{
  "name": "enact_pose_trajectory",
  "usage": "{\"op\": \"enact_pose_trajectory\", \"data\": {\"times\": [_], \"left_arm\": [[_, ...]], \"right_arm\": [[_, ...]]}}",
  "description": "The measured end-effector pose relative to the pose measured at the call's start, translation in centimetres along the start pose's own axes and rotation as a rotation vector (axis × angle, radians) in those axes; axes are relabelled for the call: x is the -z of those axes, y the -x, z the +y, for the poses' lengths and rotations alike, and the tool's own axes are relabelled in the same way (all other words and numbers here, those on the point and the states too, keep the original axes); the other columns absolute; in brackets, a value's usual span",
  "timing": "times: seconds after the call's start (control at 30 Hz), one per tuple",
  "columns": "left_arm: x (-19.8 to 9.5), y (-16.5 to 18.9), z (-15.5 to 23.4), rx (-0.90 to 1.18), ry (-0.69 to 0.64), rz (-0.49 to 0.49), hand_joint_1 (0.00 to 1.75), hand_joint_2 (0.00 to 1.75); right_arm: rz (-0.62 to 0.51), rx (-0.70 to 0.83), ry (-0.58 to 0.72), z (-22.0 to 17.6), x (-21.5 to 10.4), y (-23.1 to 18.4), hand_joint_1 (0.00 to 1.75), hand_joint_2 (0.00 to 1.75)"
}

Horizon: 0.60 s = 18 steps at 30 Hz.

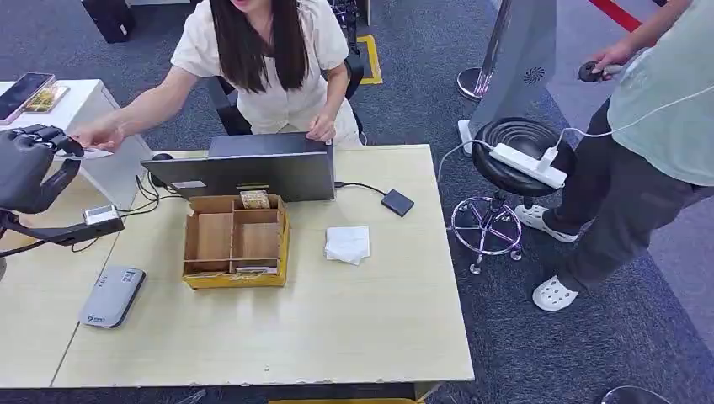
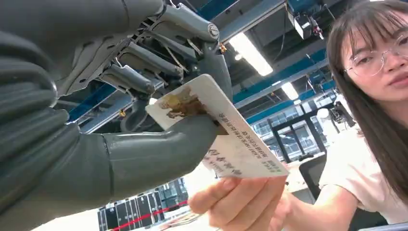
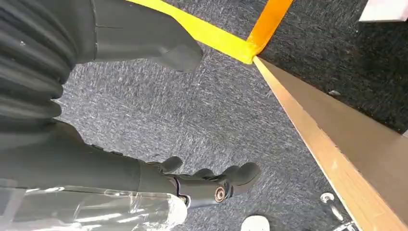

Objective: Pass the card to the sensor for recognition and then transmit it.

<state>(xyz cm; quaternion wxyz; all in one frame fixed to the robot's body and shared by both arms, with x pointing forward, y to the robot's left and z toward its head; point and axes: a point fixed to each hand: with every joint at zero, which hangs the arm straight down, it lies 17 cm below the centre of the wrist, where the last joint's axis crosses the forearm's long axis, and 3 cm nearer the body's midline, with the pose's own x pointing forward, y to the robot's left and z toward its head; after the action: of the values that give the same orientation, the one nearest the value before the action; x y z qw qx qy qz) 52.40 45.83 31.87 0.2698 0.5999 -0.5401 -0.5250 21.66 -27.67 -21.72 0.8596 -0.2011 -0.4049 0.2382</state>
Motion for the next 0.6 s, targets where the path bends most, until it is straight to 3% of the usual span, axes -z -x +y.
{"op": "enact_pose_trajectory", "data": {"times": [0.4, 0.6], "left_arm": [[0.2, 0.1, 0.0, -0.009, 0.000, 0.003, 1.75, 1.75], [0.4, -1.1, -1.8, -0.358, 0.048, 0.066, 1.75, 1.75]], "right_arm": [[0.003, 0.003, 0.006, -0.1, 0.0, 0.1, 0.00, 1.75], [0.002, -0.001, 0.018, -0.3, 0.0, 0.0, 0.00, 1.75]]}}
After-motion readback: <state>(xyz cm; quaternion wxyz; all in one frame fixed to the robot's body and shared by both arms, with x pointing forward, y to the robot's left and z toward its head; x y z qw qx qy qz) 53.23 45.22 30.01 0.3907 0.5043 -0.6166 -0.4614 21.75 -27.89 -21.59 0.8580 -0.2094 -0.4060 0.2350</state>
